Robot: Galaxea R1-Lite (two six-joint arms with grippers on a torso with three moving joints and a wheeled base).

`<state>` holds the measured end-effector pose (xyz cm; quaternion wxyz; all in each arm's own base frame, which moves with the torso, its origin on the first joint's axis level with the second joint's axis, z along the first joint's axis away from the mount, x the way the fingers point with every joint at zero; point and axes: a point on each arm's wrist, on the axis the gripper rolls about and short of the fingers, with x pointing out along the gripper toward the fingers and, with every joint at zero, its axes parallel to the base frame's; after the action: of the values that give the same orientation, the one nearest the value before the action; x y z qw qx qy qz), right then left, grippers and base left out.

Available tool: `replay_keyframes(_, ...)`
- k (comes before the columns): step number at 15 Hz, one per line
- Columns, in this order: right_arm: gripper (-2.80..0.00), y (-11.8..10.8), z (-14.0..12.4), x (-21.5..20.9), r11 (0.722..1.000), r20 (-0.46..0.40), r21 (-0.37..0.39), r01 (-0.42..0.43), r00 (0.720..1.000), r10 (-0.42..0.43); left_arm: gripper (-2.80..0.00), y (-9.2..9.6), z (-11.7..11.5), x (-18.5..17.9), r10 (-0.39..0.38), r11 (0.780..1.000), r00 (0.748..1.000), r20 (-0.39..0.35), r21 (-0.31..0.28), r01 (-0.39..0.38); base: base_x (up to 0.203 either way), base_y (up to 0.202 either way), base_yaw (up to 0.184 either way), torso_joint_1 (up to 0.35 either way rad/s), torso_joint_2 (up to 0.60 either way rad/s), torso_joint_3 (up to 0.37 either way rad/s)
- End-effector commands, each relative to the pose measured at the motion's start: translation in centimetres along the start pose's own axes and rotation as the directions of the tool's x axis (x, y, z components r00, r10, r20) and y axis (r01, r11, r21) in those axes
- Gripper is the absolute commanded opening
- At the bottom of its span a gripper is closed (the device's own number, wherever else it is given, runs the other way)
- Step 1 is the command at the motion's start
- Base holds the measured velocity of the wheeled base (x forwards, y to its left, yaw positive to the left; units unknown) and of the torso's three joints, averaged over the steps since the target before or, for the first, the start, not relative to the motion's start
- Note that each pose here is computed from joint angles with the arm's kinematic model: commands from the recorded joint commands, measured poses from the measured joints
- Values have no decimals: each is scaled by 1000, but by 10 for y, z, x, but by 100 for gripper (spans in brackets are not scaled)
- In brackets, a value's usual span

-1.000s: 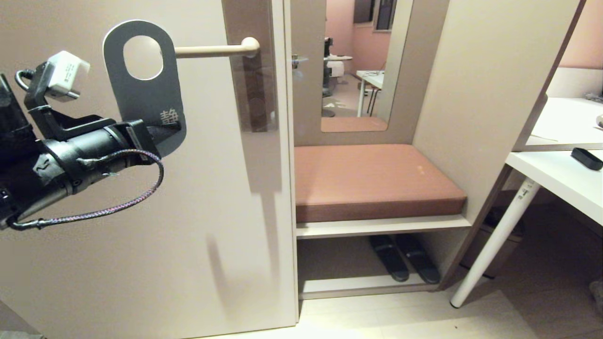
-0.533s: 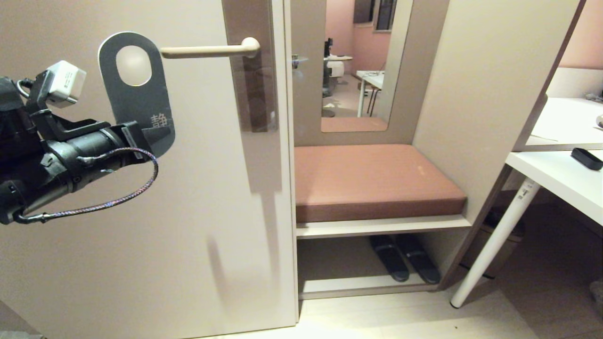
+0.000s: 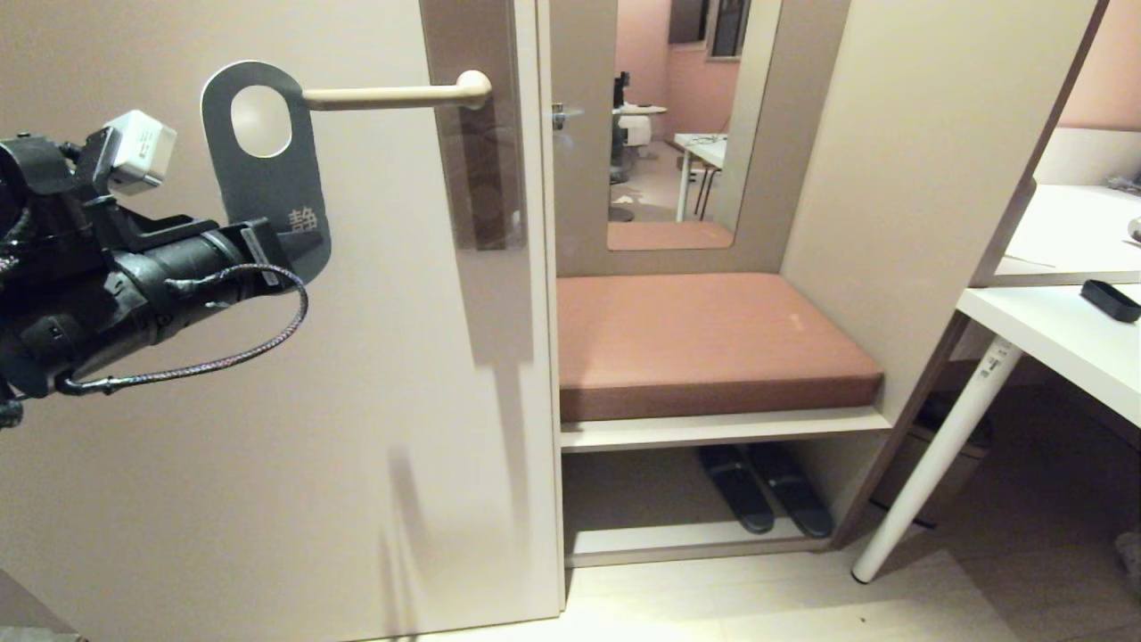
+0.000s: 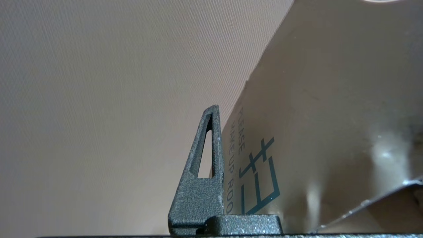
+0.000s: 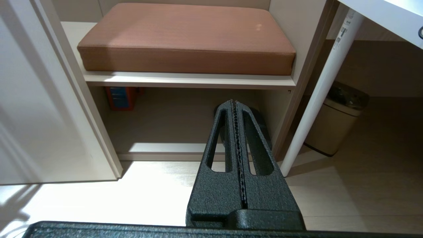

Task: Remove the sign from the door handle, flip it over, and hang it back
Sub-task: Hang the sign back with the other side facing out

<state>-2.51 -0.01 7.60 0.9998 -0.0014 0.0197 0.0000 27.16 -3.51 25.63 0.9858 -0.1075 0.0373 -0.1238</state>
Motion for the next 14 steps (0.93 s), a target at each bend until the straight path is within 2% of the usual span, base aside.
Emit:
replay_keyframes(1, -280, 0, 0, 0, 1000, -1, 0, 0, 1000, 0, -280, 2, 0, 12, 7, 1000, 1000, -1, -3, -7, 0, 0, 0, 0, 0, 0)
replay_keyframes(9, -280, 0, 0, 0, 1000, -1, 0, 0, 1000, 0, -280, 5, -3, 32, 22, 1000, 1000, -13, -10, -22, 0, 0, 0, 0, 0, 0)
replay_keyframes(14, -280, 0, 0, 0, 1000, -2, 0, 0, 1000, 0, -280, 4, 1, 42, 16, 1000, 1000, 3, -8, -16, 0, 0, 0, 0, 0, 0)
